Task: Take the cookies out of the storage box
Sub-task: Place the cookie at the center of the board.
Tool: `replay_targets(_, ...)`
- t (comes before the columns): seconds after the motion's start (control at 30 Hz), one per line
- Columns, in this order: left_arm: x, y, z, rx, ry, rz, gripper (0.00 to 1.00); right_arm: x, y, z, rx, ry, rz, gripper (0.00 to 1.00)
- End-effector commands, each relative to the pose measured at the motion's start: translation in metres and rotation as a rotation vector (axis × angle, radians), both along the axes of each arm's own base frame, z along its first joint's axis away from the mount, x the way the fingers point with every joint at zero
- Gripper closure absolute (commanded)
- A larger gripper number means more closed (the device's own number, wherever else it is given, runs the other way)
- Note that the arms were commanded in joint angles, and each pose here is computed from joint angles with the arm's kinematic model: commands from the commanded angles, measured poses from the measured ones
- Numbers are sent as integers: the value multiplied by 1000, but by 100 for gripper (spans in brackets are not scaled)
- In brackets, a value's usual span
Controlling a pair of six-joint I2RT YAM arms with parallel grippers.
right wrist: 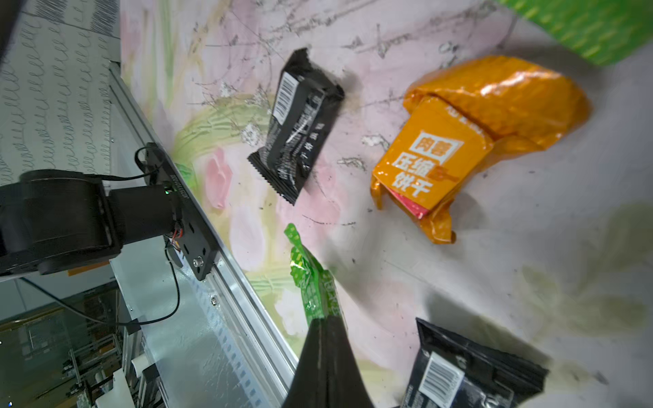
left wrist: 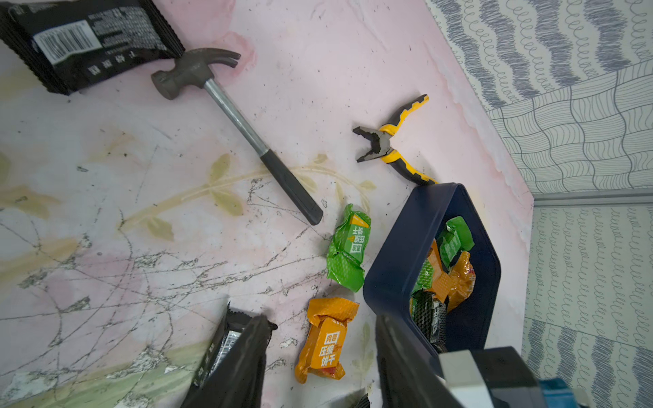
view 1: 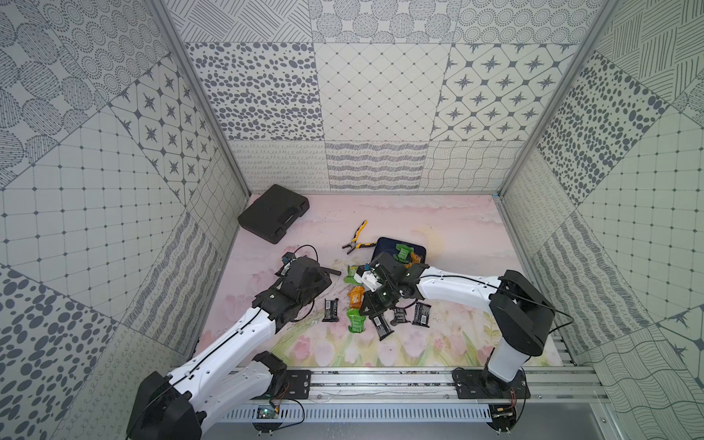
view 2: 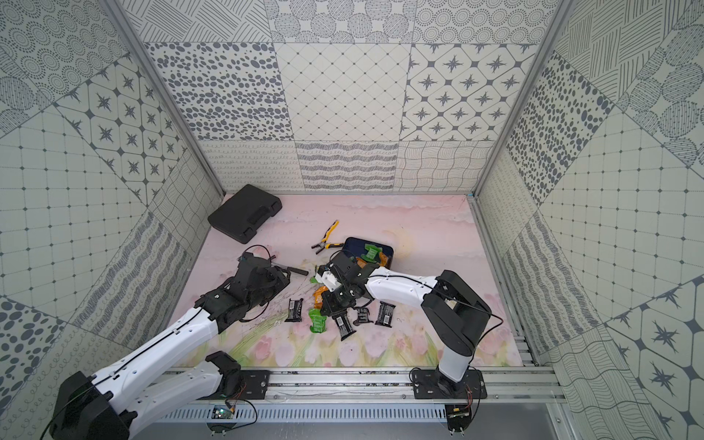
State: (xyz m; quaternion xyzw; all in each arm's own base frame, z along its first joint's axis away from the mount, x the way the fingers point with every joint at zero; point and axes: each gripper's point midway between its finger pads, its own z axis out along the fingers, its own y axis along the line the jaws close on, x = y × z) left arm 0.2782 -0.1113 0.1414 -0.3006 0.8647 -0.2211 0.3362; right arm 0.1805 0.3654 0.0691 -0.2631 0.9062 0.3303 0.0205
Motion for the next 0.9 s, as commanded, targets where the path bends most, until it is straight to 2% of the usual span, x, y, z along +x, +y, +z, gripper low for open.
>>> replay_targets(0.0, -3, 8, -5, 17, 17, 35, 47, 7, 4, -5, -10, -22, 4, 100)
replay_targets(0.13, -3, 5, -6, 15, 21, 19, 47, 15, 3, -16, -59, -42, -2, 100)
replay_targets(0.27, 0, 2, -2, 21, 15, -3, 48, 25, 0, -8, -82, -102, -17, 79)
replay_targets(0.4, 6, -7, 5, 37, 3, -64, 48, 35, -5, 19, -72, -190, -48, 66)
replay_targets(0.63, 23, -34, 26, 99, -61, -217, 46, 65, -33, 89, -61, -421, -186, 59)
replay_targets(0.8, 30, -75, 39, 191, -121, -380, 44, 100, -86, 125, -96, -568, -402, 57)
replay_targets(0.87, 31, -94, 42, 221, -137, -449, 44, 110, -109, 127, -124, -568, -463, 56)
